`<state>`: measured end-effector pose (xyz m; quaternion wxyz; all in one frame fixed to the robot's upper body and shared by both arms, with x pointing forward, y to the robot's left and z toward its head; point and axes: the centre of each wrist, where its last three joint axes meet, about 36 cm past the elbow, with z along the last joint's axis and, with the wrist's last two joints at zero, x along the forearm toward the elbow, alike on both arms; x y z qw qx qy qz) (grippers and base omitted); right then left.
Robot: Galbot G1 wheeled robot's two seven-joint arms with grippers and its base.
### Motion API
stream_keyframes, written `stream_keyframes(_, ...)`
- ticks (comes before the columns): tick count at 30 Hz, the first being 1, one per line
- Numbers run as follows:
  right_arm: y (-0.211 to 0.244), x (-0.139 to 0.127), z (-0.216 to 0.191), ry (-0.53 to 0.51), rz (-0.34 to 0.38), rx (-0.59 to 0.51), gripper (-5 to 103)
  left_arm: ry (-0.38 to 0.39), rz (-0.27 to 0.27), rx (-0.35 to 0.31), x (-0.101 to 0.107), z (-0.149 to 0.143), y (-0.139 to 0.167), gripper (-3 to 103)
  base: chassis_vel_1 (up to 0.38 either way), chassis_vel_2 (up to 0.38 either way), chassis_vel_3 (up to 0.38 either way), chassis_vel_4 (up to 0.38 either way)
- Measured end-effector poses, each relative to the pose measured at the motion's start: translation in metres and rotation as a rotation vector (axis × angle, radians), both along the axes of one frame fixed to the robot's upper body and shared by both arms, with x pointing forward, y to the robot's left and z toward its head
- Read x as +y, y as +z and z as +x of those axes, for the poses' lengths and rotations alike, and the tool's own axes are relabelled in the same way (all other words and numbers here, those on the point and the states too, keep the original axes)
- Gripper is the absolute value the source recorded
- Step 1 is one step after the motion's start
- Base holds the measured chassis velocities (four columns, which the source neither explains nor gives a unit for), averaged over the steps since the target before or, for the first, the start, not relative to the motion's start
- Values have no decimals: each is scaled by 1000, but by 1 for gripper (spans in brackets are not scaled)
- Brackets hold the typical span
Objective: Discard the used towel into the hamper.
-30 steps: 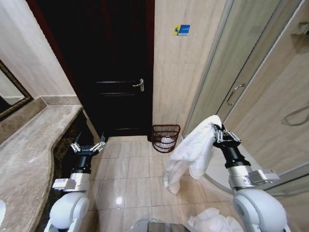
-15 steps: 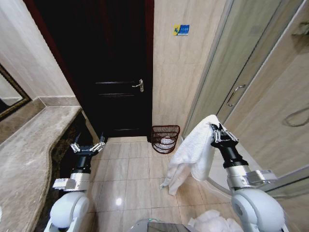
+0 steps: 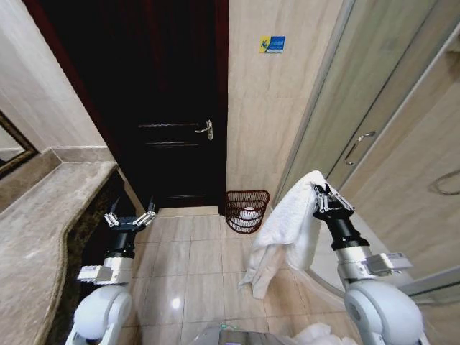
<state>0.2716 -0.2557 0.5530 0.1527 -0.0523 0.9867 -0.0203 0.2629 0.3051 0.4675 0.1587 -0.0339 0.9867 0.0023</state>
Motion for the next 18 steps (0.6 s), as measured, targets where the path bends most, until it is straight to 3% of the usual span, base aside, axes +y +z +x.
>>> stream_keyframes(18, 9, 1, 11, 12, 35, -57, 3, 13, 13, -2, 1, -3, 5, 100, -99, 98, 95, -85)
